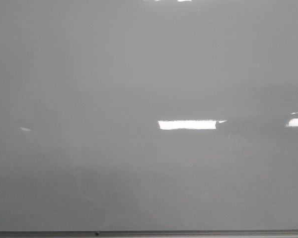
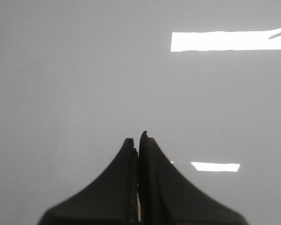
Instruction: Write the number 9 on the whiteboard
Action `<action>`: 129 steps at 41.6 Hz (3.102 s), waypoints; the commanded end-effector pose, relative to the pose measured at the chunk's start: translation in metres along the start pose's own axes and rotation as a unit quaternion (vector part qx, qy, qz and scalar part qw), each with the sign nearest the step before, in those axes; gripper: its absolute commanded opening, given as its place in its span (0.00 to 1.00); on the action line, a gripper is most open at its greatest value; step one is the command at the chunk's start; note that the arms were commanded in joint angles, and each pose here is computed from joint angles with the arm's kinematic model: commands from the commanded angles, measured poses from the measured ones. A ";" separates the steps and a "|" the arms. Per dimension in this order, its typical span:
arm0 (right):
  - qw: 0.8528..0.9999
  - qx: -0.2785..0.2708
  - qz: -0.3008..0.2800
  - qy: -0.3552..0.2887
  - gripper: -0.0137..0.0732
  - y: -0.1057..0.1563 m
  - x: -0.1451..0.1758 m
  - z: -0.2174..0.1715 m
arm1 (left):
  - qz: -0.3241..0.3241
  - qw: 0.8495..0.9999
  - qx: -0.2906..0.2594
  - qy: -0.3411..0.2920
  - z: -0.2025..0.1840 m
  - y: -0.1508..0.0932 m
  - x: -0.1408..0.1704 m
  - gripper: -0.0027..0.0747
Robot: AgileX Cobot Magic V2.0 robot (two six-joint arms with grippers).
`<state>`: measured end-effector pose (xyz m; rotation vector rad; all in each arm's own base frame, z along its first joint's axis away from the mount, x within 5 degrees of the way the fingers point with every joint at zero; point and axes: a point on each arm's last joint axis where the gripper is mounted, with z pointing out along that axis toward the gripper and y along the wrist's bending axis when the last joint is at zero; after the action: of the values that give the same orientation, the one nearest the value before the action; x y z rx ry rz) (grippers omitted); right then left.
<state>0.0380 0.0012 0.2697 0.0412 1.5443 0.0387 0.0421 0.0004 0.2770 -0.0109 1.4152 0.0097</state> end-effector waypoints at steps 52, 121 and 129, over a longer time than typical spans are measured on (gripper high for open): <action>0.999 0.006 -0.003 0.052 0.81 0.001 -0.049 0.037 | -0.078 0.956 0.046 0.278 0.128 -0.023 0.023 0.85; 0.997 0.002 0.006 0.076 0.81 0.002 -0.047 0.036 | -0.042 0.893 0.057 0.444 0.180 -0.033 0.062 0.01; 0.991 -0.013 0.008 0.133 0.81 0.005 -0.052 0.045 | 0.072 0.798 0.243 0.546 0.166 -0.075 0.024 0.01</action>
<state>0.0741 0.0025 0.3039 0.0483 1.8448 0.0705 0.2208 -0.0543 0.2521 0.3495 2.5385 -0.2031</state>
